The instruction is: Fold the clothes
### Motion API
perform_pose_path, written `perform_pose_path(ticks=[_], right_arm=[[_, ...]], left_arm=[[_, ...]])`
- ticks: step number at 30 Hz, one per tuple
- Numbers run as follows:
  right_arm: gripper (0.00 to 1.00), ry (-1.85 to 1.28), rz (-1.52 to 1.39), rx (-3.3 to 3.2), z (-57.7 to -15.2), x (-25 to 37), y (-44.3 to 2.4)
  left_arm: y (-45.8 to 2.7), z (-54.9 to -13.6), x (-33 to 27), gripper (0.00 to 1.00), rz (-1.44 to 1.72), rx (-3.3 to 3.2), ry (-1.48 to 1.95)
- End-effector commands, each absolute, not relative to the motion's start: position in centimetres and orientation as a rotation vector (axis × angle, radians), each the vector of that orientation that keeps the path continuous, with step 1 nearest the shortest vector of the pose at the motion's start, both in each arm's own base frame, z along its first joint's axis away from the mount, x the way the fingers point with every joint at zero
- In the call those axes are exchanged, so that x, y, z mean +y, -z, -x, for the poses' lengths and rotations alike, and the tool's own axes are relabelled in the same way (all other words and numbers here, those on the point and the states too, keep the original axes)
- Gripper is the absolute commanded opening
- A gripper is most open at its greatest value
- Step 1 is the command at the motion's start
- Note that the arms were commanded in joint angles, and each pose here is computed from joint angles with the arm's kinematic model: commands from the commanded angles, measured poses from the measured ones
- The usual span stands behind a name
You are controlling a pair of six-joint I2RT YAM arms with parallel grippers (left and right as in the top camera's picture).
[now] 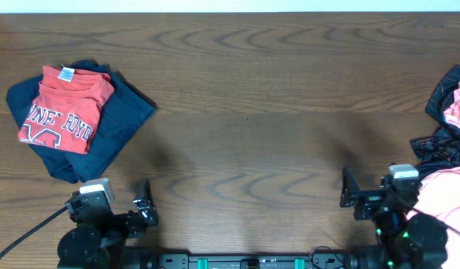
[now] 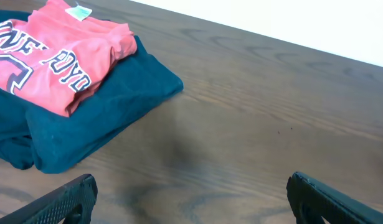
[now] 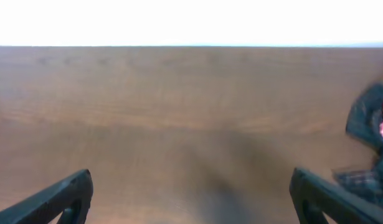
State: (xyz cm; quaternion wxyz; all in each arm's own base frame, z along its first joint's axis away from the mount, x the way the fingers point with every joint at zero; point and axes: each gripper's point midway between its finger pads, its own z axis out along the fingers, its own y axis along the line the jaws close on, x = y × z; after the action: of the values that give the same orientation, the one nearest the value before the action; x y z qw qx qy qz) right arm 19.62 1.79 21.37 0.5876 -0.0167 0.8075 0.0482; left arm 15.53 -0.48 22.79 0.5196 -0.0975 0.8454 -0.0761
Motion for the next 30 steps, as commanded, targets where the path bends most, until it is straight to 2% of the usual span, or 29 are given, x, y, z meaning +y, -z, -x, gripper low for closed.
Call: perform_pose_path(ticks=[1, 11, 15, 30], right_arm=[[0.99, -0.059, 0.089, 1.803, -20.7, 1.6, -19.8], [0.99, 0.007, 0.125, 1.537, -24.6, 1.5, -18.2], [0.99, 0.034, 0.168, 1.632, -24.6, 1.5, -15.8], [0.99, 0.008, 0.145, 1.635, -24.6, 1.6, -15.8]], left_arm=[[-22.6, -15.5, -0.2, 0.98, 0.259, 2.025, 0.173], [-22.6, -15.5, -0.2, 0.98, 0.259, 2.025, 0.173], [-22.6, -15.5, -0.2, 0.98, 0.259, 2.025, 0.173], [-22.6, -15.5, -0.2, 0.98, 0.259, 2.025, 0.173]])
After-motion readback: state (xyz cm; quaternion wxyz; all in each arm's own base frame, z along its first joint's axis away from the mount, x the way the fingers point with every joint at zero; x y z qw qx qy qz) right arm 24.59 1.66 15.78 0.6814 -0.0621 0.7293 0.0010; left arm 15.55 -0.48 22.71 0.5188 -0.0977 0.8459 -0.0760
